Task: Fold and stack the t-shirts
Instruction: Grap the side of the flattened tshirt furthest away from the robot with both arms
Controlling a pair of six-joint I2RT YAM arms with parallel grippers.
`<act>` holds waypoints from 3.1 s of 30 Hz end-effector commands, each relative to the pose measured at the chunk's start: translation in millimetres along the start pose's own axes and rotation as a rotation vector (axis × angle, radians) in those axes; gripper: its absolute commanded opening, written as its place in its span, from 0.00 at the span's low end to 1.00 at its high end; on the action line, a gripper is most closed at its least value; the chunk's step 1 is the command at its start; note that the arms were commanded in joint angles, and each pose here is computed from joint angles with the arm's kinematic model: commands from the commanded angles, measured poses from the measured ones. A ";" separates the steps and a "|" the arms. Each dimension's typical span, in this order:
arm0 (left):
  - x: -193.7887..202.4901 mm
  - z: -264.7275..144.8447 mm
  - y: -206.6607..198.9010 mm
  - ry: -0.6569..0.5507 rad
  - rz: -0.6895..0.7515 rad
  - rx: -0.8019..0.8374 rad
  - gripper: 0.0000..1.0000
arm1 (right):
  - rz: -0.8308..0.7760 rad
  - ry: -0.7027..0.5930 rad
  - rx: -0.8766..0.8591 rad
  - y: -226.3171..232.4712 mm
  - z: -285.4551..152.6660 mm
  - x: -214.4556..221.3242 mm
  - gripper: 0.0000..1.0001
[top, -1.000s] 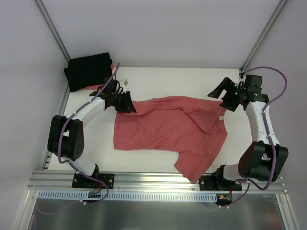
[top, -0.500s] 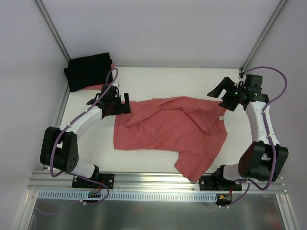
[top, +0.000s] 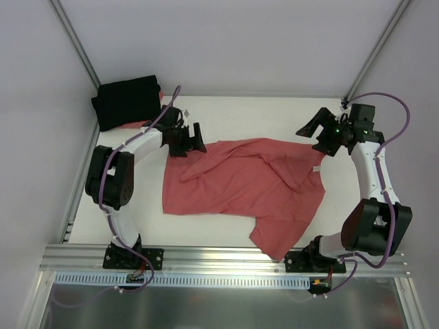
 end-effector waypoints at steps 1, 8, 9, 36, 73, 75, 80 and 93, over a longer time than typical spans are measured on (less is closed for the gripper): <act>-3.2 -13.0 -18.8 0.126 -0.075 0.140 0.95 | -0.033 -0.028 -0.018 9.3 -5.2 -9.0 0.99; 11.2 -36.6 -7.2 0.206 -0.166 0.117 0.81 | -0.031 -0.018 -0.013 6.5 -1.1 -7.6 0.99; 18.7 -39.8 -5.2 0.234 -0.167 0.103 0.81 | -0.029 -0.018 -0.014 5.9 -0.6 -7.9 1.00; 7.1 -62.8 14.2 0.052 -0.043 -0.111 0.00 | -0.022 -0.015 -0.018 5.3 -2.2 -1.9 0.99; -47.4 -66.1 -20.8 -0.195 0.187 -0.004 0.00 | -0.004 0.024 0.006 -3.5 7.1 0.5 0.99; -38.5 -69.9 -22.1 -0.183 0.189 0.007 0.00 | 0.000 0.026 0.001 -3.0 7.7 0.2 0.99; -10.3 -79.9 -25.5 -0.152 0.217 0.020 0.00 | 0.000 0.028 -0.006 -2.7 8.4 0.2 1.00; 45.9 -59.6 5.3 0.025 0.246 -0.027 0.65 | 0.002 0.027 -0.012 -0.9 3.8 4.6 0.99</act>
Point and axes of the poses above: each gripper's point midway between its finger pads, its own z axis out along the fingers, its own y axis along the line the jaws close on, x = y × z, the point moved 8 cm from there along -z, back along the fingers
